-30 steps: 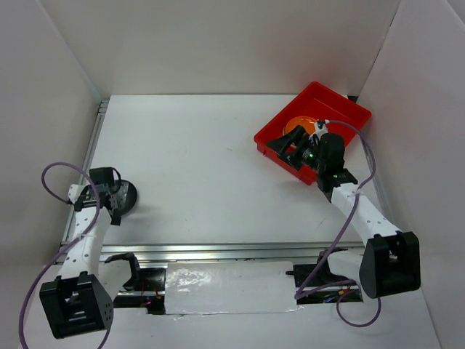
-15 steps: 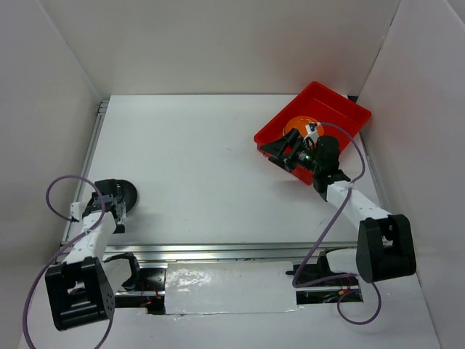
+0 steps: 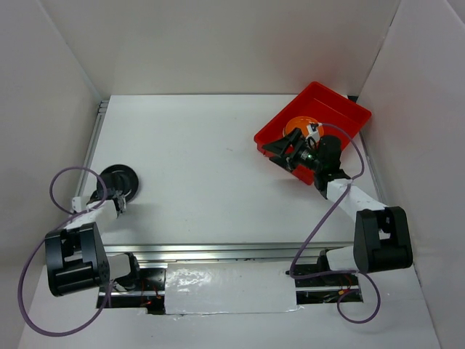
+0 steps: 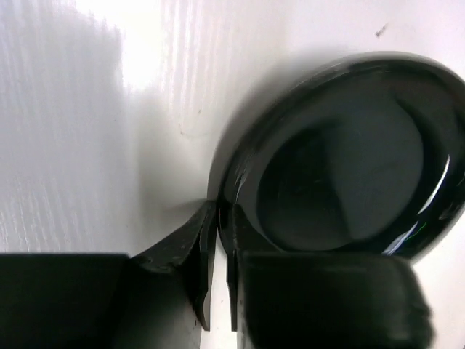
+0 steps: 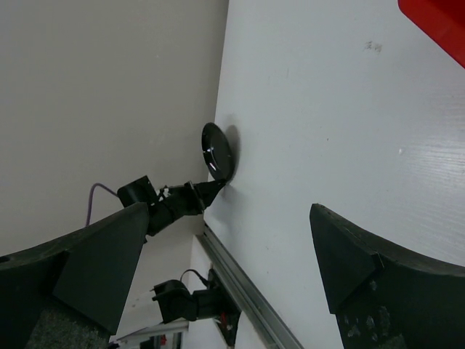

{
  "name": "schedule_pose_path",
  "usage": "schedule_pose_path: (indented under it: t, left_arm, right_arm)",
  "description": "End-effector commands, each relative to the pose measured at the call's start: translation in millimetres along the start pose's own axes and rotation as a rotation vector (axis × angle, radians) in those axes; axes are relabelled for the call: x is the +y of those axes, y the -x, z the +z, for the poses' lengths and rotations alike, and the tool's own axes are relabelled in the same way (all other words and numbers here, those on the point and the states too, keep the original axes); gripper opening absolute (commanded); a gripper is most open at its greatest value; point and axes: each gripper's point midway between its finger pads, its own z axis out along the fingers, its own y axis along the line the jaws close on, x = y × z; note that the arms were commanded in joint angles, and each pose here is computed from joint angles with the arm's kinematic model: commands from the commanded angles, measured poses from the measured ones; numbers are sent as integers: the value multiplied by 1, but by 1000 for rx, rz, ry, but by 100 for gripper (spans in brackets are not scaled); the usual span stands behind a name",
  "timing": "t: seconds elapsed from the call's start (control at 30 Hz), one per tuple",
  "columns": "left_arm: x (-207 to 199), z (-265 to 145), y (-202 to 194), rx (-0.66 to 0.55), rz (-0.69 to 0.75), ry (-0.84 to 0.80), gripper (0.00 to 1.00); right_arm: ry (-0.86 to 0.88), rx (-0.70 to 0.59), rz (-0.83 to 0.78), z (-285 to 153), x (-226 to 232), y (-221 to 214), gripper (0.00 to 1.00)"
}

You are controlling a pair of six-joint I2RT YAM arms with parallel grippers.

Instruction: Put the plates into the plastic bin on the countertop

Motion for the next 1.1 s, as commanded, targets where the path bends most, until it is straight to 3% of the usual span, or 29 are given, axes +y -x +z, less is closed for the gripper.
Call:
schedule_pose_path:
  t: [0.0, 0.17, 0.23, 0.27, 0.47, 0.63, 0.9, 1.07]
  left_arm:
    - [26, 3, -10, 38, 25, 61, 20]
    - [14, 8, -13, 57, 53, 40, 22]
    - [5, 8, -13, 65, 72, 35, 3]
    - [4, 8, -15, 79, 88, 36, 0]
    - [-57, -30, -8, 76, 264, -142, 0]
    - [-83, -60, -5, 82, 372, -299, 0]
    - [-101, -111, -65, 305, 585, -568, 0]
    - [-114, -163, -120, 564, 723, -791, 0]
  right_arm:
    - [59, -34, -48, -5, 15, 7, 100]
    - [53, -40, -38, -7, 13, 7, 100]
    - [50, -44, -38, -7, 13, 8, 100]
    - [47, -50, -41, -8, 12, 9, 100]
    - [22, -35, -46, 3, 8, 5, 100]
    - [24, -1, -34, 19, 7, -8, 100]
    - [113, 165, -159, 70, 52, -50, 100]
    - [152, 322, -204, 110, 57, -91, 100]
